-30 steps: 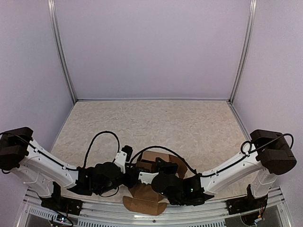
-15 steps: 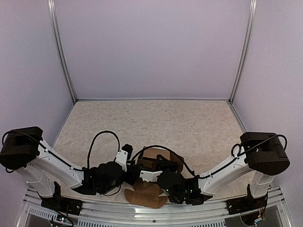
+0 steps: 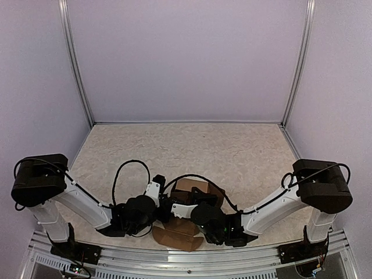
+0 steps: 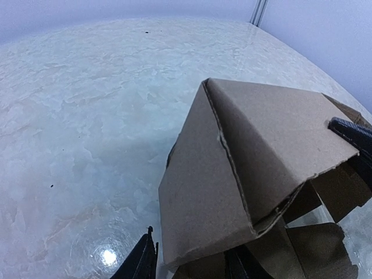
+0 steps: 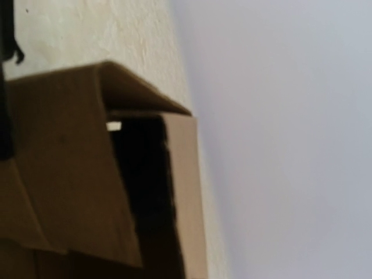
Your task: Fold the paper box
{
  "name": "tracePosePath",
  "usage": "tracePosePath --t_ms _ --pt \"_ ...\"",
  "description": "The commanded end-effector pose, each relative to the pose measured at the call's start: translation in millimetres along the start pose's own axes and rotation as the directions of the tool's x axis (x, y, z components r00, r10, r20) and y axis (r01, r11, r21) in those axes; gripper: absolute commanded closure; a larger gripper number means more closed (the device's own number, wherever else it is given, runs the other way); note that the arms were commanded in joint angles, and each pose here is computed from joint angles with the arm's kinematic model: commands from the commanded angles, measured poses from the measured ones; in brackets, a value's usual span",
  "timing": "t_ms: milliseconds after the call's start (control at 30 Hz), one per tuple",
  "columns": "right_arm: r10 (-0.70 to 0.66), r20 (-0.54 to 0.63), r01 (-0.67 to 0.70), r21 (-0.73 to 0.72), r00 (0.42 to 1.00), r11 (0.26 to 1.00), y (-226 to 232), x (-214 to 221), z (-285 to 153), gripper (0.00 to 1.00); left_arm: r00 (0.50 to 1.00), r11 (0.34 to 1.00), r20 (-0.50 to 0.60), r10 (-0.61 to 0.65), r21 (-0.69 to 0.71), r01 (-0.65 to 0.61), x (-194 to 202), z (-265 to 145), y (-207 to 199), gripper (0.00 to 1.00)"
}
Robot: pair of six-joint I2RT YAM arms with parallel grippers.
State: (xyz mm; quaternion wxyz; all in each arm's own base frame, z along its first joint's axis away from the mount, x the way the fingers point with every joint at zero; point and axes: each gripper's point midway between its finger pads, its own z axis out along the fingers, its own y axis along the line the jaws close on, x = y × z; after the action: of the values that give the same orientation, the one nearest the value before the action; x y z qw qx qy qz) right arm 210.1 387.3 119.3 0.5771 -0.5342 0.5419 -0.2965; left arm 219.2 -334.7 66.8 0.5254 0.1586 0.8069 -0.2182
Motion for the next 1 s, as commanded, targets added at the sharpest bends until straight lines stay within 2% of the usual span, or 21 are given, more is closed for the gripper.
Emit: tracePosePath --t_ms 0,200,533,667,800,967 --pt "0.053 0.042 -0.049 -0.081 0.998 0.995 8 -10 0 1.00 0.998 1.000 0.062 -0.019 -0.001 0.019 -16 8 0 0.63" --pt "0.088 0.033 -0.083 -0.127 0.996 0.988 9 -12 2 1.00 0.996 1.000 0.090 0.004 0.001 -0.005 -23 14 -4 0.67" --pt "0.159 -0.012 -0.159 -0.191 0.987 0.969 1 -15 8 0.99 0.994 1.000 0.103 0.025 -0.018 -0.023 -29 20 -6 0.91" --pt "0.217 -0.030 -0.218 -0.210 0.976 0.953 -9 -15 7 0.80 0.995 0.999 0.096 0.036 -0.042 -0.033 -26 20 -1 1.00" --pt "0.274 -0.044 -0.277 -0.249 0.961 0.928 -18 -17 4 0.58 0.993 0.996 0.109 0.055 -0.074 -0.047 -29 21 3 1.00" --pt "0.383 -0.040 -0.372 -0.352 0.923 0.859 -32 -25 -6 0.44 0.988 0.992 0.121 0.099 -0.095 -0.088 -35 25 4 1.00"
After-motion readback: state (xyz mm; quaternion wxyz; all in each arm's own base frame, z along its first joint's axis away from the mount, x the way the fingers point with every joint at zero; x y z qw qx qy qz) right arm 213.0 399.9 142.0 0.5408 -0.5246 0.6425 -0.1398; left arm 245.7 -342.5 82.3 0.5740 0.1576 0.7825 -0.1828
